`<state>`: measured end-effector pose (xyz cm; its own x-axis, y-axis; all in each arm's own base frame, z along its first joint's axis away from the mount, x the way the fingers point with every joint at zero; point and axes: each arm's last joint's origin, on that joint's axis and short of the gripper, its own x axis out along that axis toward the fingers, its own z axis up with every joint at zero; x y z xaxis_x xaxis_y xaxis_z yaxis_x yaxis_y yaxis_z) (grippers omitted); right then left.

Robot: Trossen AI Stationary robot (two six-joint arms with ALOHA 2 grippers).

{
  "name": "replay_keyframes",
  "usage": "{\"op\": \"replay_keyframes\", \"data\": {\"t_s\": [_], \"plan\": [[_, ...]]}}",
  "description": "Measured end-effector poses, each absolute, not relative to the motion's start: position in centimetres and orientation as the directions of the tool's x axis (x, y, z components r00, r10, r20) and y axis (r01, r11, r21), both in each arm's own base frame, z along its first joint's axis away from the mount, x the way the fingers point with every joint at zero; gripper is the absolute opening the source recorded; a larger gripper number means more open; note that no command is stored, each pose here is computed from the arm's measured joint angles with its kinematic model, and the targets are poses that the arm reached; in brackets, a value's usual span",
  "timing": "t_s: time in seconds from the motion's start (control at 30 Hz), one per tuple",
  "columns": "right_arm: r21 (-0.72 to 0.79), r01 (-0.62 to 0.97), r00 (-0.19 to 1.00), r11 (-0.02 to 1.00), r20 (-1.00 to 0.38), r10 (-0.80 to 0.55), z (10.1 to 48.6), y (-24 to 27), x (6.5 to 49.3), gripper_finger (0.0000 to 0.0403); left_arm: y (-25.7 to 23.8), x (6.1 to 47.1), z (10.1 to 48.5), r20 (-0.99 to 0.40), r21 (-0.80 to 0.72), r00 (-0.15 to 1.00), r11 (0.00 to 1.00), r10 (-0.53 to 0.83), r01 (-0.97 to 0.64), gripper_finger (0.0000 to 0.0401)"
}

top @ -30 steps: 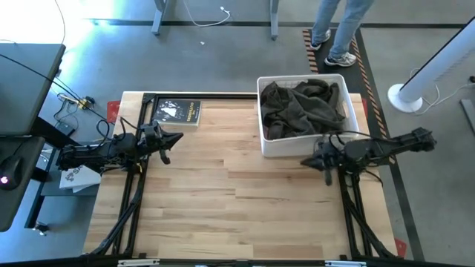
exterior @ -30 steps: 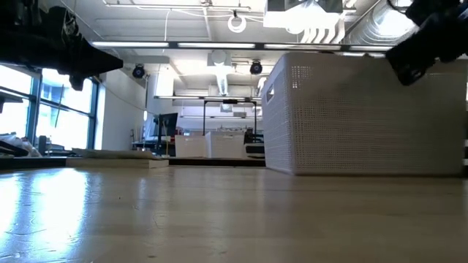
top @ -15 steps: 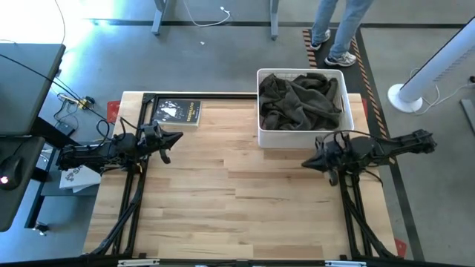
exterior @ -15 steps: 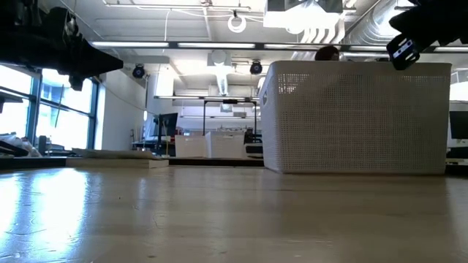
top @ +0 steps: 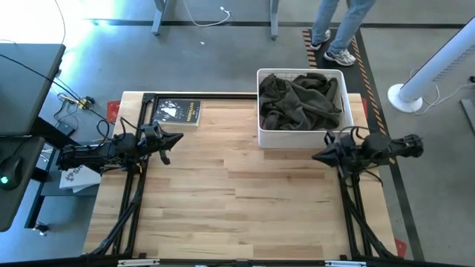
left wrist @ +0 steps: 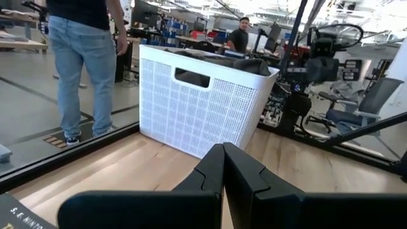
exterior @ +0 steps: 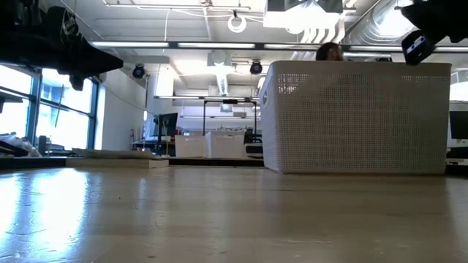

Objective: Sort clothes
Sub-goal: Return to Home Position

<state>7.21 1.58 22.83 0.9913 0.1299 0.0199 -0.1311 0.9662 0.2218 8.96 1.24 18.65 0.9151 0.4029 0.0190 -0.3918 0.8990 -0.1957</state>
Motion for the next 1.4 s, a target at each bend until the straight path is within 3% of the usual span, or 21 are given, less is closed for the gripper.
{"op": "replay_keyframes", "data": {"t_s": [0.2, 0.37, 0.53, 0.83, 0.97, 1.4], "plan": [[0.278, -0.23, 0.973, 0.933, 0.086, 0.215, 19.2, 2.3, 8.9, 0.0, 1.2, 9.0, 18.6, 0.016, -0.195, 0.914, 0.898, 0.404, -0.394, 0.0], [0.24, -0.168, 0.983, 0.956, 0.113, 0.145, 17.7, 2.1, 9.4, 0.0, 1.2, 9.0, 18.6, 0.015, -0.193, 0.915, 0.899, 0.403, -0.393, 0.0], [0.19, -0.075, 0.994, 0.979, 0.092, 0.058, 17.5, 1.7, 9.5, 0.0, 1.2, 9.0, 18.5, 0.006, -0.181, 0.915, 0.901, 0.403, -0.395, 0.0], [0.085, -0.05, 0.999, 0.995, -0.005, 0.051, 16.6, 1.5, 9.9, 0.0, 0.9, 9.0, 17.3, -0.115, -0.033, 0.949, 0.954, 0.293, -0.298, 0.0], [0.06, -0.049, 0.998, 0.997, -0.024, 0.051, 16.5, 1.6, 10.0, 0.0, 1.0, 9.0, 17.2, -0.122, 0.013, 0.943, 0.951, 0.308, -0.309, 0.0001], [0.11, -0.049, 0.998, 0.993, -0.025, 0.052, 16.5, 1.6, 10.0, 0.0, 1.0, 9.0, 17.3, -0.12, 0.042, 0.941, 0.949, 0.316, -0.313, 0.0005]]}}
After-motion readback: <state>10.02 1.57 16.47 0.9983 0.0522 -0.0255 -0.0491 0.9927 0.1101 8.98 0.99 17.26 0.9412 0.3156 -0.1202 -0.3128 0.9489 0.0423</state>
